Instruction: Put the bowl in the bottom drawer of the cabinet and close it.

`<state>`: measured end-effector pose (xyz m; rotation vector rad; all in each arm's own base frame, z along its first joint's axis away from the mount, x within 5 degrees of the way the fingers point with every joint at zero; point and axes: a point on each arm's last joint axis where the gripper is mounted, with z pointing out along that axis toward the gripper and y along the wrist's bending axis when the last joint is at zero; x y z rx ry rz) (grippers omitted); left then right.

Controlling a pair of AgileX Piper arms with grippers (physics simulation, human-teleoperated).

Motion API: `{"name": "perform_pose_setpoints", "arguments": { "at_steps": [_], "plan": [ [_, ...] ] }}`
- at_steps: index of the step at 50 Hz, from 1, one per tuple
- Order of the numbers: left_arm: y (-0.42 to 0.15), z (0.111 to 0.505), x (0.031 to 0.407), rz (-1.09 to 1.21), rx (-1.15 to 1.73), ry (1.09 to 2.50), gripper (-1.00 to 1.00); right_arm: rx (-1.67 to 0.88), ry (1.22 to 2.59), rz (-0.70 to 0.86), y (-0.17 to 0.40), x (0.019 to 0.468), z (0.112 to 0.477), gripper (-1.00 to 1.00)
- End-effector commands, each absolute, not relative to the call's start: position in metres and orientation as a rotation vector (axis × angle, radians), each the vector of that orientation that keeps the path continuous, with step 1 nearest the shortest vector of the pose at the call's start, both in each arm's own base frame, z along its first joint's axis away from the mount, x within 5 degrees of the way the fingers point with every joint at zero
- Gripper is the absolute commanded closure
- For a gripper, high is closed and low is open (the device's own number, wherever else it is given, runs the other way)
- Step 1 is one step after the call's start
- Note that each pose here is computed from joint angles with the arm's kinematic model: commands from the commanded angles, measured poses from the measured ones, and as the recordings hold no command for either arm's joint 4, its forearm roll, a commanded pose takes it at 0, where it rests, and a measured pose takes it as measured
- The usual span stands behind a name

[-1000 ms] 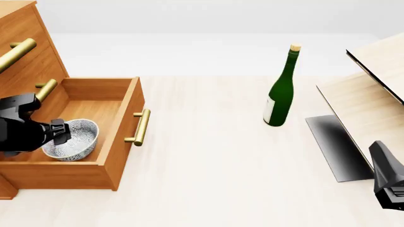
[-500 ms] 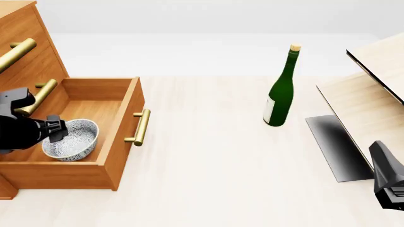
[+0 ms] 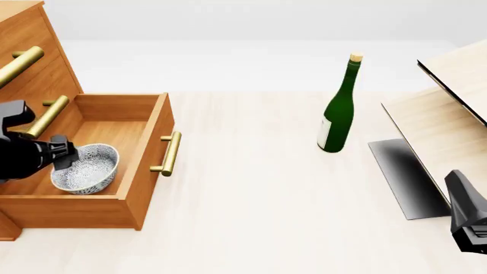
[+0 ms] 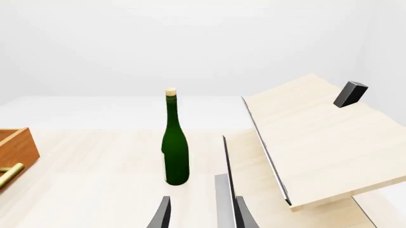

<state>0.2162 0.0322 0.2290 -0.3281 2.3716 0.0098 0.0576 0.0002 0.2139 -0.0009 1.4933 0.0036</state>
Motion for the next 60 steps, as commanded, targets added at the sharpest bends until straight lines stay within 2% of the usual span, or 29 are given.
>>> {"name": "perform_pose_setpoints", "arguments": {
  "at_steps": [1, 60],
  "plan": [
    [0.030, 0.231, 0.208, 0.008, -0.327, 2.377, -1.00, -0.001, 1.493, 0.004, 0.000, 0.058, 0.214, -1.00],
    [0.002, 0.269, 0.188, -0.037, -0.113, 2.292, -1.00, -0.001, 1.493, 0.003, 0.000, 0.058, 0.214, -1.00]
  ]
}}
